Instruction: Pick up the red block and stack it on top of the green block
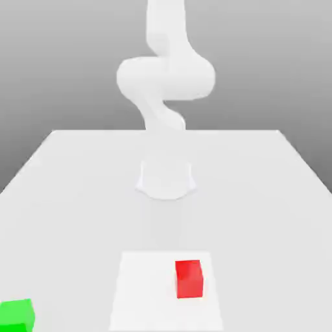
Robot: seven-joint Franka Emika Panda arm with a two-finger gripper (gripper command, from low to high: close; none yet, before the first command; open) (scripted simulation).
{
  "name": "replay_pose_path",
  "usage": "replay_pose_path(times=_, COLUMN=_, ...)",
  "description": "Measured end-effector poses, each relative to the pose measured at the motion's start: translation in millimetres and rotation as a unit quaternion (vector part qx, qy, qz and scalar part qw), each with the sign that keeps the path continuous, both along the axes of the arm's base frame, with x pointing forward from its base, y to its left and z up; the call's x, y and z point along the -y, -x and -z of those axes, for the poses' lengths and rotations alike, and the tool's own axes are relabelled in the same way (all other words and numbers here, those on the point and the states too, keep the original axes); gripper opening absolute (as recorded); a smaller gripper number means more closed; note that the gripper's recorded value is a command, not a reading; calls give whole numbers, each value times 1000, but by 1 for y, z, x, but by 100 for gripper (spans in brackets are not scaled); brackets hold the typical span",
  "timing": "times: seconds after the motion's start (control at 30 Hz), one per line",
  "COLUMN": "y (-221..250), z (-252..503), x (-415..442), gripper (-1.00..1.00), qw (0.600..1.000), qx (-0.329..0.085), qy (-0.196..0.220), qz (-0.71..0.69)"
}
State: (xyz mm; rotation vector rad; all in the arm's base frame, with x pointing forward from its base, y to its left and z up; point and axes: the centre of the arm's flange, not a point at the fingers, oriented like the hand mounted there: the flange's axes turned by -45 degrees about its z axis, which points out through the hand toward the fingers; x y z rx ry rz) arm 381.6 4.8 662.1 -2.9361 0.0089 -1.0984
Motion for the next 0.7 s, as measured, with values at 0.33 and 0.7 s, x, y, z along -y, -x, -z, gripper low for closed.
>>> replay_pose_path(times=0.33, y=-74, z=222, x=-22, gripper=0, qw=985, qx=-171, qy=5, qz=-17)
replay_pose_path(times=0.7, y=-29, z=448, x=-40, gripper=0, qw=939, qx=-342, qy=15, qz=-35)
